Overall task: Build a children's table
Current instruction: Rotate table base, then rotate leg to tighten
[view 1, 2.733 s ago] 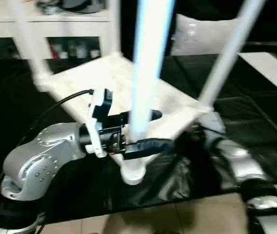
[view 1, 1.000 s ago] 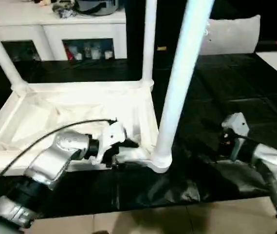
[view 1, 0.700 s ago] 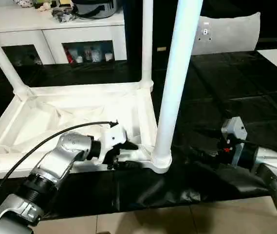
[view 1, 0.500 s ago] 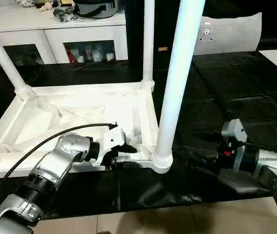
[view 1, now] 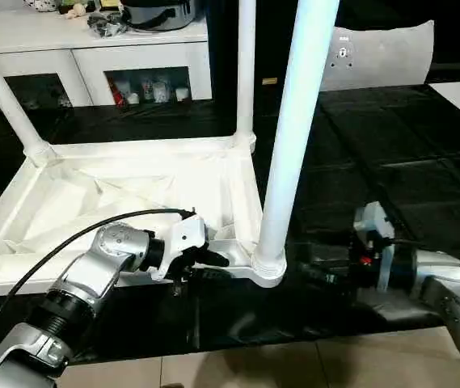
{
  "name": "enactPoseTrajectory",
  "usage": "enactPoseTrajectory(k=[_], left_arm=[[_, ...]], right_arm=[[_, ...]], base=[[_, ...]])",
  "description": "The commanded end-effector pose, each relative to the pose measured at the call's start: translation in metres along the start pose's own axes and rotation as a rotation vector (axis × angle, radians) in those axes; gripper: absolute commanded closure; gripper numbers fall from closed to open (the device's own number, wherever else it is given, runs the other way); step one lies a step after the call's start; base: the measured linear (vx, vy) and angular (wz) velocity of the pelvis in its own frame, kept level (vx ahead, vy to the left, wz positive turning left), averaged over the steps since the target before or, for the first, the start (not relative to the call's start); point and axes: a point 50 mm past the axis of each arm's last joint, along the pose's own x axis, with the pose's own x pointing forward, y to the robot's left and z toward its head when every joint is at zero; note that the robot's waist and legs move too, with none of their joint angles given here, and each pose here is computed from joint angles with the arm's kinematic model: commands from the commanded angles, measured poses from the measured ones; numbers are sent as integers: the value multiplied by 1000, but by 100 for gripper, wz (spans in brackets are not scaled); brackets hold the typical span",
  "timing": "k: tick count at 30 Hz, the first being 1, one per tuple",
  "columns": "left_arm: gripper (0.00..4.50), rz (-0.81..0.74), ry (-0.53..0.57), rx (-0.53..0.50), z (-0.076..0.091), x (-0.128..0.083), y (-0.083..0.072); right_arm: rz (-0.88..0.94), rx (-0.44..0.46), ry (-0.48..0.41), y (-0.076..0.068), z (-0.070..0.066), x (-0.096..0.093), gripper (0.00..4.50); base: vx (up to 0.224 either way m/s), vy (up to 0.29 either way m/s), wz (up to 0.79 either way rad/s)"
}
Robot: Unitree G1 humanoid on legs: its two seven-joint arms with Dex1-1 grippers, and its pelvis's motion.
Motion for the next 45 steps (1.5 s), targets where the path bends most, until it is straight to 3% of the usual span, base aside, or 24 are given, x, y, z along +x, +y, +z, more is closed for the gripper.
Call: enactPoseTrajectory(k=[1,8,12,13,25,29,39,45], left_arm=[[354,35,18,7,-5,-3,3],[415,42,-2,-6,-7,-1,4],[421,-10,0,5,-8,0,2],[444,-13,-1,5,-8,0,1],[450,-69,30,40,-7,3,-3],[450,-71,34,40,-8,3,-3],[450,-61,13,8,-6,5,-3],[450,14,5,-60,1,19,1]], right_arm=[[43,-21,3,1,7,4,0],[78,-23,-5,-6,12,12,0],[128,-73,4,-14,14,22,0],[131,-77,6,-15,14,23,0],[274,-88,45,-26,17,43,116],[315,-94,51,-25,16,44,130],[376,-55,38,-20,11,46,229],[333,15,16,-3,0,48,249]], base=[[0,0,0],[0,0,0],[0,0,0],[0,0,0],[0,0,0],[0,0,0],[0,0,0],[0,0,0]])
